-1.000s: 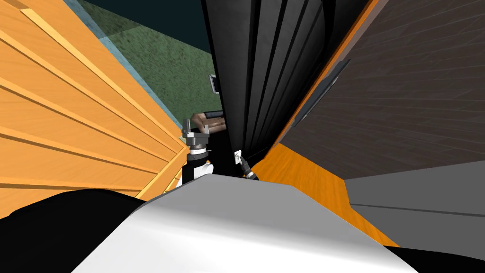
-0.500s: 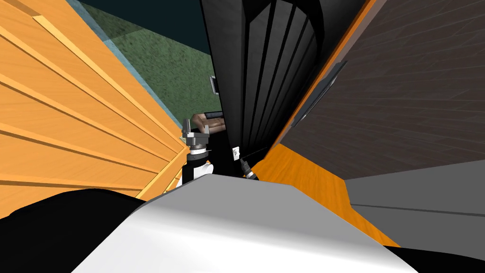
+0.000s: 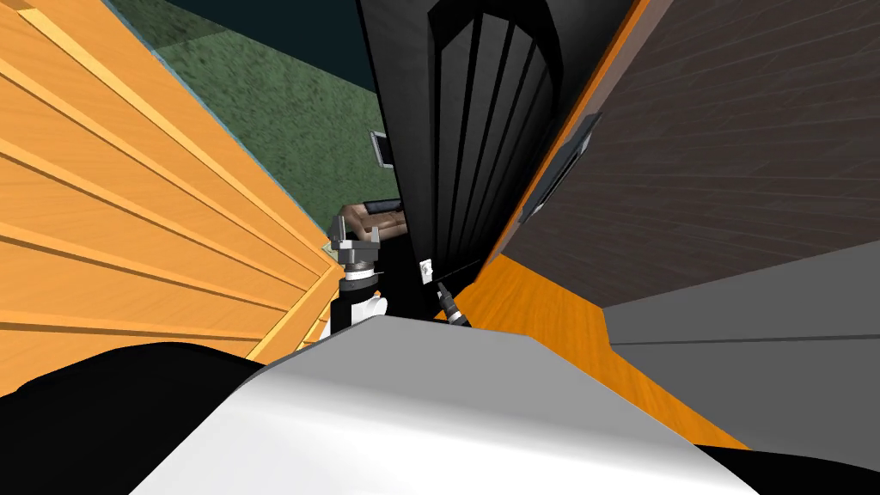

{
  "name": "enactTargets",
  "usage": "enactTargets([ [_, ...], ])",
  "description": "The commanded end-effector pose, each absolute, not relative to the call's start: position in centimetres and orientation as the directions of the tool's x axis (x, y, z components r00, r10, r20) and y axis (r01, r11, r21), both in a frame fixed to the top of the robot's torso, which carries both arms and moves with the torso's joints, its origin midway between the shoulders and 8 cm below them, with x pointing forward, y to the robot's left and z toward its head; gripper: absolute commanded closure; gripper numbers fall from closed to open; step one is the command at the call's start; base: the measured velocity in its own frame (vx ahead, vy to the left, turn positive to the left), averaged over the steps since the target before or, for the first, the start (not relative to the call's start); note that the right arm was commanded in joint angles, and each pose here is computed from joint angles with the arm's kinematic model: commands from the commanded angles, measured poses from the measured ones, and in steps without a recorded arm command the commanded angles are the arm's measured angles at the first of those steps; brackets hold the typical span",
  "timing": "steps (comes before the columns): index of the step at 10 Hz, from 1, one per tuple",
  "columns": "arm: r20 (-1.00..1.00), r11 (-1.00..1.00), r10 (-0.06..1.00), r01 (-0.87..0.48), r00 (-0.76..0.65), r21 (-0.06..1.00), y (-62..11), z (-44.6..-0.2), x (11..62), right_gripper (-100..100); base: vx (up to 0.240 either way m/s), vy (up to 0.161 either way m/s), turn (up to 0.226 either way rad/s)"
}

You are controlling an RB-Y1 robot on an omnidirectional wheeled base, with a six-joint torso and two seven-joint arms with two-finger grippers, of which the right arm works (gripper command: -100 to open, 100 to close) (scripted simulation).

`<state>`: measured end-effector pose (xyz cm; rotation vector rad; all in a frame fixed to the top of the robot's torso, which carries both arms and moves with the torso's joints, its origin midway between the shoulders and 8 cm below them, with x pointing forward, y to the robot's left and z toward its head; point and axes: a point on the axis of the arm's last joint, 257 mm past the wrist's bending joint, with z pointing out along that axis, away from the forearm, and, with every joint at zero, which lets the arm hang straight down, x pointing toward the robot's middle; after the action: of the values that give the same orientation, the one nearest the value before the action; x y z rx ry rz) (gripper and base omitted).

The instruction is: Push the door open

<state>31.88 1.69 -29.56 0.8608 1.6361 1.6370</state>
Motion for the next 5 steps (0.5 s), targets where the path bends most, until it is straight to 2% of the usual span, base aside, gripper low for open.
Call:
enactTargets([
  [1,-0.001,0.000,0.825,-0.001,-0.566,1.000,1.69,-29.56,31.88,-100,-0.112,-0.006,-0.028],
  [2,-0.002,0.002,0.828,-0.001,-0.561,1.000,1.66,-29.64,32.25,-100,0.053,0.038,0.039],
  [3,-0.002,0.002,0.828,-0.001,-0.560,1.000,1.68,-29.66,32.38,-100,0.122,0.103,0.025],
  [5,-0.003,0.003,0.831,0.000,-0.556,1.000,1.75,-29.69,32.84,-100,0.175,0.106,0.018],
])
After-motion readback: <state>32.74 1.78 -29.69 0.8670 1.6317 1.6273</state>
